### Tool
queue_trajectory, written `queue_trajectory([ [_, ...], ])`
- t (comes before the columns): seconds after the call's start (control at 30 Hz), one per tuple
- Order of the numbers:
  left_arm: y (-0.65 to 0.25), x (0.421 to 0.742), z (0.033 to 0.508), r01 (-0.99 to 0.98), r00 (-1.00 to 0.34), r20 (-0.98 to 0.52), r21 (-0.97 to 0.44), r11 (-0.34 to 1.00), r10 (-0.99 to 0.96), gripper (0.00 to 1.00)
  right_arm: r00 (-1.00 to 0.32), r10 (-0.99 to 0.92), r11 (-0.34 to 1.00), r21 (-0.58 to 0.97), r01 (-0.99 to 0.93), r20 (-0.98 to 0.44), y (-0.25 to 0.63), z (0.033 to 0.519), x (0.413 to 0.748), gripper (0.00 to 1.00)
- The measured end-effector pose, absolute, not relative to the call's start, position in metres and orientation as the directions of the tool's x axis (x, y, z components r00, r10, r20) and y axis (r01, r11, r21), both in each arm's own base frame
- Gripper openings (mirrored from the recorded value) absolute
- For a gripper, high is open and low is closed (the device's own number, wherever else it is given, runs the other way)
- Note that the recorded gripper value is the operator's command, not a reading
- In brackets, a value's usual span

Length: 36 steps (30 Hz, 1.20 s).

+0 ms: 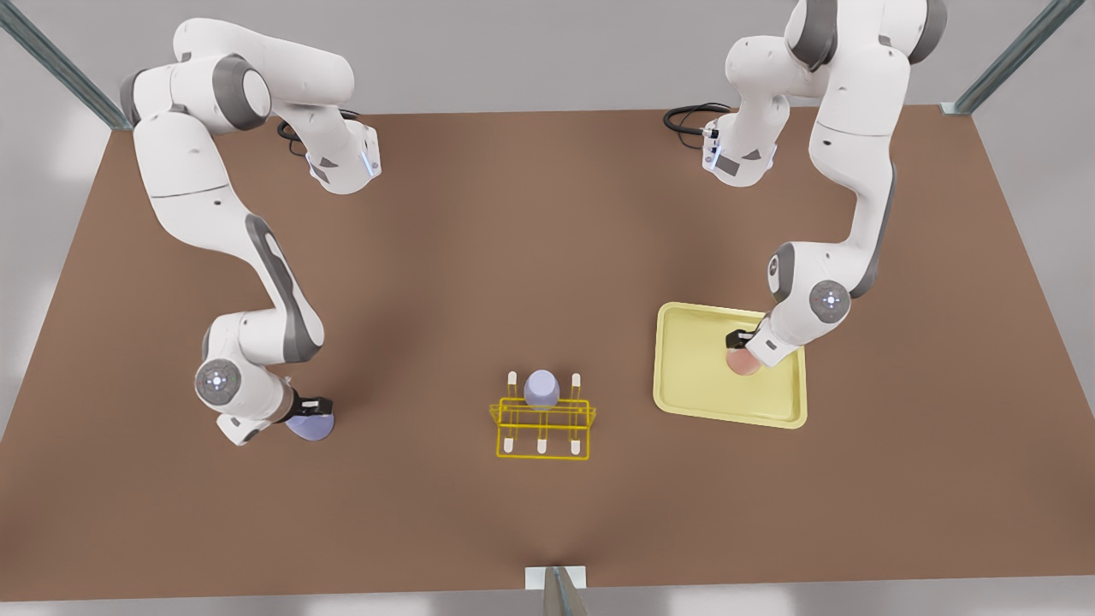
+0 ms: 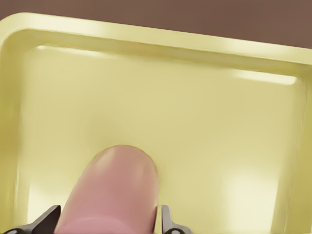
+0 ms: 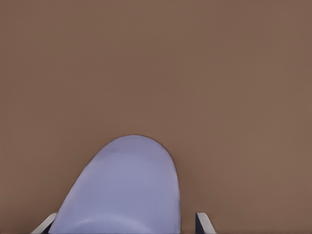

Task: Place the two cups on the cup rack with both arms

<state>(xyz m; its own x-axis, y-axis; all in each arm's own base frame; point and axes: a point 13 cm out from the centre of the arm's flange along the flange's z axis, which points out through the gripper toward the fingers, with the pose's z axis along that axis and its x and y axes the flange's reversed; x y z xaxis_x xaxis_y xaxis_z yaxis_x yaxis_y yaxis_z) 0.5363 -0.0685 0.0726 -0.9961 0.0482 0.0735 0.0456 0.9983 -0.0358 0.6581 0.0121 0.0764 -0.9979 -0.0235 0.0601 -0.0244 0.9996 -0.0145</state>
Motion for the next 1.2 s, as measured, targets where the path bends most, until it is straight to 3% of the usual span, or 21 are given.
queue_trajectory([
  [0.07, -0.069, 0.537, 0.073, 0.047, -0.996, 0.069, -0.036, 0.998, 0.05, 0.87, -0.998, -0.024, 1.0, -0.016, -0.025, 0.064, 0.014, 0.074, 0.657, 1.0],
  [0.63, -0.075, 0.554, 0.097, 0.053, -0.998, 0.019, -0.039, 0.998, 0.054, 0.83, -0.998, -0.011, 1.0, -0.015, -0.012, 0.06, 0.015, 0.071, 0.66, 1.0],
  [0.8, -0.075, 0.566, 0.106, 0.05, -0.999, 0.016, -0.043, 0.998, 0.051, 0.83, -0.998, -0.008, 1.0, -0.013, -0.009, 0.055, 0.014, 0.071, 0.662, 0.84],
  [1.07, -0.151, 0.678, 0.223, 0.095, -0.993, -0.085, -0.096, 0.991, 0.087, 0.83, -0.999, -0.008, 1.0, -0.011, -0.008, 0.037, 0.015, 0.081, 0.67, 0.84],
  [1.2, -0.199, 0.707, 0.243, 0.08, -0.995, -0.068, -0.15, 0.986, 0.07, 0.83, -0.999, -0.033, 0.999, 0.01, -0.033, 0.013, 0.038, 0.097, 0.677, 0.84],
])
